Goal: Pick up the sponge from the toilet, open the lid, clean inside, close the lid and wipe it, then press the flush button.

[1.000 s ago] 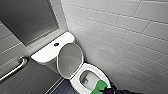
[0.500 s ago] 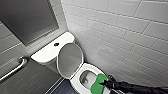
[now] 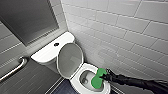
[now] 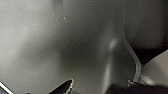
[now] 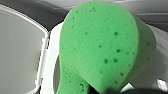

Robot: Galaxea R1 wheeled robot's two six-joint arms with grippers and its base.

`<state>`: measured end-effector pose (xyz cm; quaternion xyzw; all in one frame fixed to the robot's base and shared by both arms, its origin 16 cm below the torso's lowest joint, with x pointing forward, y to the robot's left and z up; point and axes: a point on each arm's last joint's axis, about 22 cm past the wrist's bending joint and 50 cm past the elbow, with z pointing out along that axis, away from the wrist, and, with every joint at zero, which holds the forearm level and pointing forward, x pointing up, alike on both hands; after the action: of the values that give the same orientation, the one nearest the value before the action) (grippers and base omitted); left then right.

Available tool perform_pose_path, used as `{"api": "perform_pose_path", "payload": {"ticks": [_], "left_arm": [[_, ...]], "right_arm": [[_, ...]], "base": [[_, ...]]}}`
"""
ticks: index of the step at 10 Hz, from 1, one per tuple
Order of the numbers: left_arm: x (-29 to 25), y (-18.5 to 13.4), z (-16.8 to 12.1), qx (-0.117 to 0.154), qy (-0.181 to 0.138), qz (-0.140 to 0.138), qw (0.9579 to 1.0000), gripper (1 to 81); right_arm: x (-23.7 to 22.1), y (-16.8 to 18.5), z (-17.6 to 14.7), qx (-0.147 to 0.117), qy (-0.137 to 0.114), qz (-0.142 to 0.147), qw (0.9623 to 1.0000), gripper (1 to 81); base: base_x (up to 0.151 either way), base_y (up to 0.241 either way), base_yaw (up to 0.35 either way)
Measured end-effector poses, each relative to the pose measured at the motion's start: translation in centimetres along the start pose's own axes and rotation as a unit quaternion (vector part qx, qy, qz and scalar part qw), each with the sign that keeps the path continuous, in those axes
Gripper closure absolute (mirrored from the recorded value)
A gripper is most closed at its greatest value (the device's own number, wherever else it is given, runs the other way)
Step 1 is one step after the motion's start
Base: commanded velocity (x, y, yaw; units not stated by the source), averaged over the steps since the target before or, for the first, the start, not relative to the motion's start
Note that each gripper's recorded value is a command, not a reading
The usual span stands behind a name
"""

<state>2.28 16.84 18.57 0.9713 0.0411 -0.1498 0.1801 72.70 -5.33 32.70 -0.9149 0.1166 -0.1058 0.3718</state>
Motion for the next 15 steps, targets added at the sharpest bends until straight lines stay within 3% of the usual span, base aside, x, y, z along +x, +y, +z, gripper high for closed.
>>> {"api": "perform_pose_path", "payload": {"ticks": [3,8,11,15], "left_arm": [[-0.1,-0.7,-0.2,0.004,-0.001,0.0,1.0,1.0],[0.0,-0.4,-0.1,0.002,0.0,0.0,1.0,1.0],[-0.1,-0.6,-0.2,0.004,-0.001,0.0,1.0,1.0],[0.0,-0.2,-0.1,0.001,-0.001,0.0,1.0,1.0]], "right_arm": [[3.4,1.2,1.0,-0.035,0.028,-0.013,0.9989,81.1],[5.9,0.6,2.8,-0.063,0.049,-0.017,0.9967,81.1],[6.5,0.3,2.8,-0.057,0.056,-0.017,0.9967,81.1],[5.6,1.1,2.3,-0.03,0.063,-0.01,0.9975,81.1]], "base": [[0.0,0.0,0.0],[0.0,0.0,0.0],[0.0,0.0,0.0],[0.0,0.0,0.0]]}}
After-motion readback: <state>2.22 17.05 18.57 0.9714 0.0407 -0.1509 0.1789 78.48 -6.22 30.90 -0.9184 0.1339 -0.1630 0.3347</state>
